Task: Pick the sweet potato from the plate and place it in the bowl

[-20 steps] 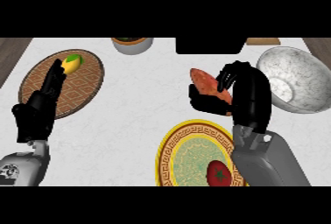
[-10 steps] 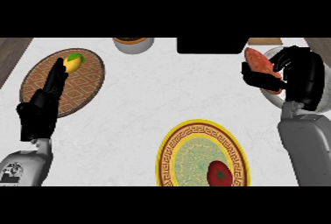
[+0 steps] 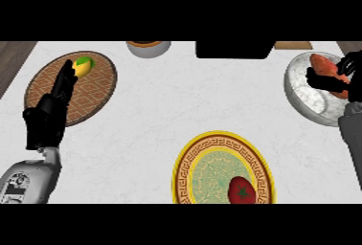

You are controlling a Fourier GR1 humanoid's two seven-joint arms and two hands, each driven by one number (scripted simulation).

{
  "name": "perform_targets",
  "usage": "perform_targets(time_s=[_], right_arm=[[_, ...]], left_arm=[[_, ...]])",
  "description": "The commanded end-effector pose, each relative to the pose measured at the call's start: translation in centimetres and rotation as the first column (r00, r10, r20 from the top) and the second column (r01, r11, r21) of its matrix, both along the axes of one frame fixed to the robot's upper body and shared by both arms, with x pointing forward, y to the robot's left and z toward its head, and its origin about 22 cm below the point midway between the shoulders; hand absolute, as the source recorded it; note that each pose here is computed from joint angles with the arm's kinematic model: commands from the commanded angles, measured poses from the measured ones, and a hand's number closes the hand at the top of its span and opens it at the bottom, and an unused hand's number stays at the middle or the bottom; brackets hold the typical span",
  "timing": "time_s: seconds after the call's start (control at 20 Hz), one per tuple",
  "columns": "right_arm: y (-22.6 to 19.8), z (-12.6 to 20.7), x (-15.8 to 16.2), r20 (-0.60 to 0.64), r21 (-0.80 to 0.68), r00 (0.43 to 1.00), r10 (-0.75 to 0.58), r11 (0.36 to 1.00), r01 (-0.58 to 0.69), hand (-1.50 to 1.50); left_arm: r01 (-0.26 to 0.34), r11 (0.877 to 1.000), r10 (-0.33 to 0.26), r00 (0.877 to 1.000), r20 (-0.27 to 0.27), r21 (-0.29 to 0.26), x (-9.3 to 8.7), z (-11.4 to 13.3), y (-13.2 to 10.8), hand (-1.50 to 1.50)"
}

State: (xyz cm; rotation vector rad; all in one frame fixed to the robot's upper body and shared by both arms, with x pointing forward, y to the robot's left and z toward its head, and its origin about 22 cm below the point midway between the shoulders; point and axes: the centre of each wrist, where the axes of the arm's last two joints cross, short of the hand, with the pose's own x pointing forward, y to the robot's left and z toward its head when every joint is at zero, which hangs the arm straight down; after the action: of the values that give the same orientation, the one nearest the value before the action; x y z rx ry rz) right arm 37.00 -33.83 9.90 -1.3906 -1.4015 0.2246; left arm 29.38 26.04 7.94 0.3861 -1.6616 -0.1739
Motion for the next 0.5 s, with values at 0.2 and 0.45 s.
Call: perform_targets(time_s=[0.2,0.45], right_arm=[[-5.4,-4.5,0.7,-0.04,0.075,0.997,-0.071,0.994,0.073,1.5],[-6.9,-4.3,1.3,-0.096,0.226,0.995,0.001,0.974,0.021,-1.5]], left_arm=[[0.016,1.0,-0.017,1.0,-0.011,-0.013,0.8,0.7,-1.5,0.0],[0.057,0.998,-0.057,0.998,0.015,-0.004,-0.2,0.1,-1.6,0.0]])
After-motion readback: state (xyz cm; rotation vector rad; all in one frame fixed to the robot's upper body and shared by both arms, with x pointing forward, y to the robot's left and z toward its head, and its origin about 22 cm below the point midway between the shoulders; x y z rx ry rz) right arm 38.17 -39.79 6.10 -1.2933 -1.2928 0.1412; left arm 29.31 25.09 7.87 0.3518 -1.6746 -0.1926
